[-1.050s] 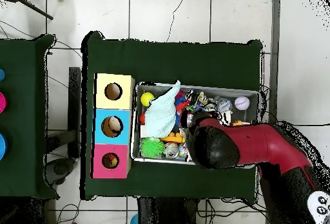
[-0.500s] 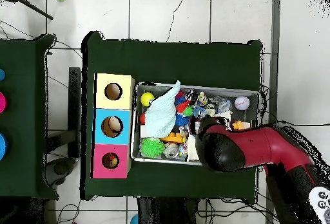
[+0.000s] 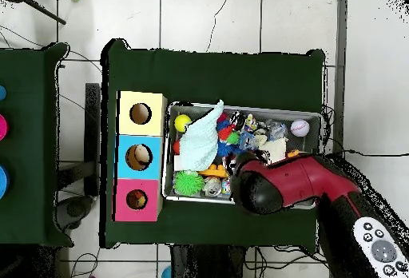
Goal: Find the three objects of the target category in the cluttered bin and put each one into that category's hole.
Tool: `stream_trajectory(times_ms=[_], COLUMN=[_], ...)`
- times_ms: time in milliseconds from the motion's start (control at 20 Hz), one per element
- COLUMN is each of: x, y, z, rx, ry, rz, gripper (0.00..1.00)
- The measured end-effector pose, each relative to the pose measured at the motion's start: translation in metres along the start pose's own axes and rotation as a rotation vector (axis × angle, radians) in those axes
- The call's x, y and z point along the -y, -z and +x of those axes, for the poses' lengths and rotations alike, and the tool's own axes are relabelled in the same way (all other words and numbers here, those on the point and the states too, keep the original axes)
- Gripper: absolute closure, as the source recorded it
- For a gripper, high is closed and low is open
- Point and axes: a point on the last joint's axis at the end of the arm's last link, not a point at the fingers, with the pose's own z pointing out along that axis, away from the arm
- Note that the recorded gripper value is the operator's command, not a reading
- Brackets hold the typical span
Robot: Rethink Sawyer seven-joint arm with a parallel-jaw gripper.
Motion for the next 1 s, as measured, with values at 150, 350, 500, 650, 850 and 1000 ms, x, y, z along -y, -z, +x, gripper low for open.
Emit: stream_trajectory(times_ms=[150,350,500,650,850,1000], x=[-0.002,0.004,0.016,0.032,0.043,0.043], y=[-0.009,-0.020,-0.026,-0.033,-0.038,-0.044], z=[0.008,0.021,0.035,0.052,0.066,0.072], rx=[-0.010,-0.022,-0.032,-0.041,-0.047,-0.050], ry=[0.012,0.003,-0.023,-0.054,-0.068,-0.048], rz=[-0.010,-0.023,-0.031,-0.034,-0.035,-0.034], gripper=[0.00,0.00,0.00,0.00,0.00,0.00])
